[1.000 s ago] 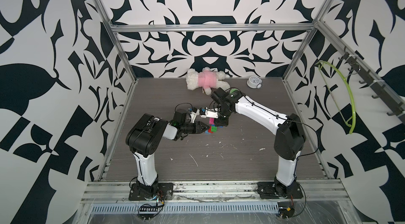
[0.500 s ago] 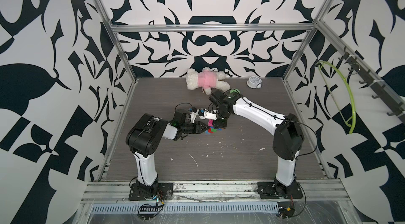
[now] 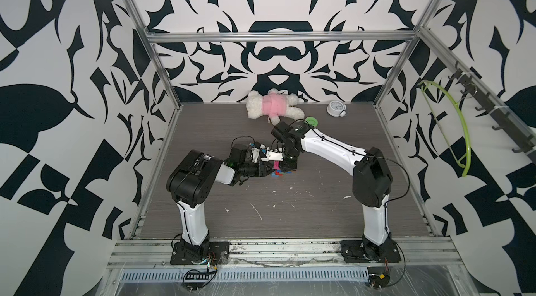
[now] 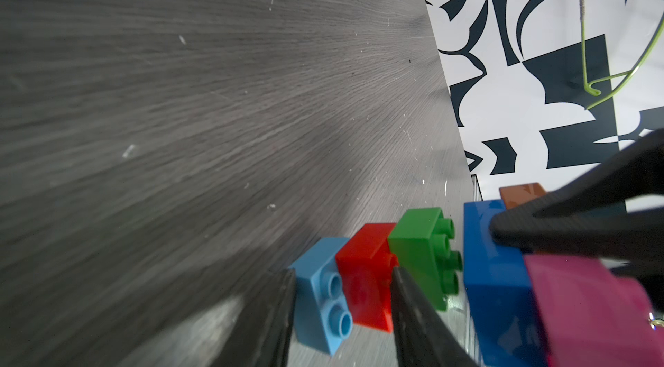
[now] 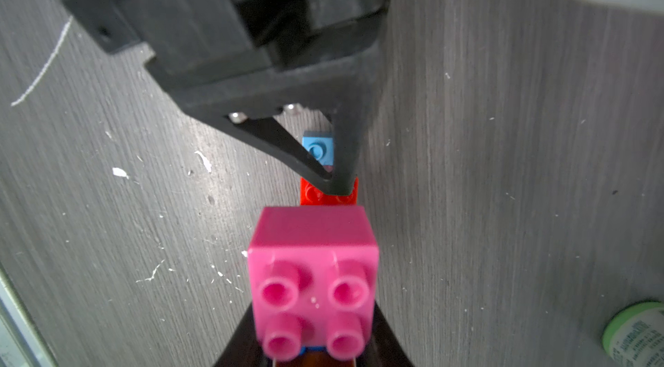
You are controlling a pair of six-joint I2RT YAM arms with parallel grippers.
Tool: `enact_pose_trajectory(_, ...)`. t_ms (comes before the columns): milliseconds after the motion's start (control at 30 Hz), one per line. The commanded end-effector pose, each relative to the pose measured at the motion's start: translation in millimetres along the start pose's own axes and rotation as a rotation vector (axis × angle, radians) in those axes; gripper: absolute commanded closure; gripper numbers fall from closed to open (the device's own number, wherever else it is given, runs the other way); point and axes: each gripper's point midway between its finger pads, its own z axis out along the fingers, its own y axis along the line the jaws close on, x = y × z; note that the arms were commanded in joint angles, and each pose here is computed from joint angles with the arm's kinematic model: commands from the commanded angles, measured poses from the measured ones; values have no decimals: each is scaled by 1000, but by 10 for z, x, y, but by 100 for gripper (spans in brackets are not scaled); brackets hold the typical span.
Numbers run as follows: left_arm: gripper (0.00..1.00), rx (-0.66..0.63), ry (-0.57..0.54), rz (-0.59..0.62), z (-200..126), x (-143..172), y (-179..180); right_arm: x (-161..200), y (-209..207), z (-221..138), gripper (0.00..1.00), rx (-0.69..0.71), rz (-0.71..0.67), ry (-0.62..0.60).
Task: Assemble the letter y with lego
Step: Assemble the lego brick with the lego brick.
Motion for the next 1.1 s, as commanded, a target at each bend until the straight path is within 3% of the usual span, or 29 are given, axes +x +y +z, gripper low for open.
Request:
enact_pose_trajectory(0,54,-209,169,-211,-12,724,568,-58,-36,-156,79,30,-31,-9)
enact_pose_trajectory(1067,54,-212,170,-209,-17,723,569,-56,-43,-41,80,26,-69,36)
